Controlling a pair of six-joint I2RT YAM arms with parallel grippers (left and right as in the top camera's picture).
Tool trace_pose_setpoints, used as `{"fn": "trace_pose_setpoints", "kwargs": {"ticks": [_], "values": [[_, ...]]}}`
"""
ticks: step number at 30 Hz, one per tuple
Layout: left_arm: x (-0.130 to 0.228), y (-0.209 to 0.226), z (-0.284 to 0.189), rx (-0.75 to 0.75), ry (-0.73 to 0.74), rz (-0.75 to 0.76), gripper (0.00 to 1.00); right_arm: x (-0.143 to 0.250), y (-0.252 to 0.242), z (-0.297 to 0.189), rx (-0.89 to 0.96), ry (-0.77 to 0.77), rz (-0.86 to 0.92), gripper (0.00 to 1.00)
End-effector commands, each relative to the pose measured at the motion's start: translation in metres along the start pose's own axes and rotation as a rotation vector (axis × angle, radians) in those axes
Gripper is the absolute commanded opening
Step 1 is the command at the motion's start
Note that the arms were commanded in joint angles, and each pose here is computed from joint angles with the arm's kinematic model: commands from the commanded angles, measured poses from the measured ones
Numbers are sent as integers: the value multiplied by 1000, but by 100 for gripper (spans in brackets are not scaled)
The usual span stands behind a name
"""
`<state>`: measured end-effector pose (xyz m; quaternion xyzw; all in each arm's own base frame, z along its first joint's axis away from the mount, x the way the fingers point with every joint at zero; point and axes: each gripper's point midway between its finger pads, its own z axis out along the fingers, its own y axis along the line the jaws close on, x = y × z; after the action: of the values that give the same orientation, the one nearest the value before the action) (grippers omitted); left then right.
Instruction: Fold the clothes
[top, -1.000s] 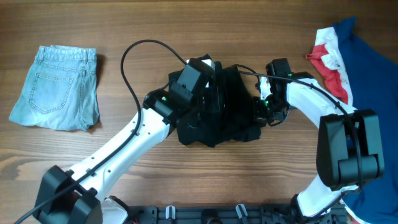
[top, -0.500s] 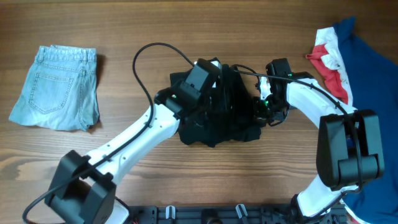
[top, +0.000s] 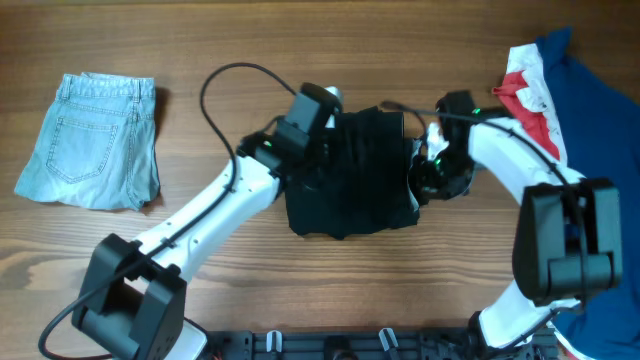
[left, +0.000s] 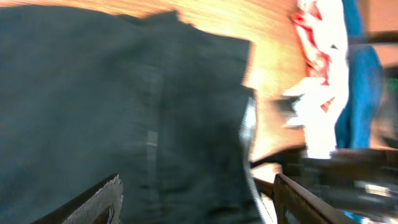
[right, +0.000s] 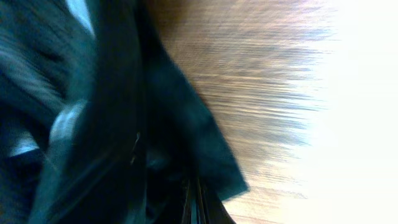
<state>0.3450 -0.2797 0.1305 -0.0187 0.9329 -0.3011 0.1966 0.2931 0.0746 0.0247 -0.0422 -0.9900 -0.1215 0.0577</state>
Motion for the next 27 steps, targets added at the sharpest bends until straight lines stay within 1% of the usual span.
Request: {"fn": "trace_pose_setpoints", "kwargs": {"ticks": [1, 2, 3, 5, 7, 10, 12, 14, 17, 18, 20, 22, 25, 27], "values": [[-38, 34, -20, -113, -119, -15, 75, -30, 10, -85, 4, -245, -21, 4], [-46, 44, -23, -144, -147, -30, 75, -28, 14, -101, -5, -280, -30, 4], [-53, 53, -26, -167, -169, -43, 73, -24, 22, -111, -32, -302, -45, 4], [-64, 63, -27, -182, -194, -41, 69, -12, 36, -120, -86, -300, -74, 4], [-71, 70, -22, -187, -207, -24, 67, 1, 56, -118, -132, -267, -154, 4], [-73, 82, -3, -200, -196, -30, 66, 14, 75, -104, -138, -224, -230, 4], [-67, 92, 12, -221, -166, -39, 65, 20, 86, -89, -136, -197, -269, 4], [-56, 107, 29, -252, -119, -52, 65, 26, 90, -70, -133, -166, -271, 4], [-37, 128, 48, -303, -43, -73, 66, 32, 88, -43, -126, -122, -256, 4], [-32, 133, 52, -316, -24, -79, 66, 34, 86, -35, -123, -109, -257, 3], [-22, 142, 58, -341, 12, -88, 68, 35, 81, -14, -113, -82, -253, 4], [-14, 149, 59, -363, 44, -98, 70, 35, 75, 3, -103, -65, -246, 5], [4, 159, 54, -413, 112, -116, 70, 31, 56, 33, -32, -40, -227, 5], [19, 172, 45, -489, 164, -127, 69, 29, 41, 48, 38, -17, -186, 5]]}}
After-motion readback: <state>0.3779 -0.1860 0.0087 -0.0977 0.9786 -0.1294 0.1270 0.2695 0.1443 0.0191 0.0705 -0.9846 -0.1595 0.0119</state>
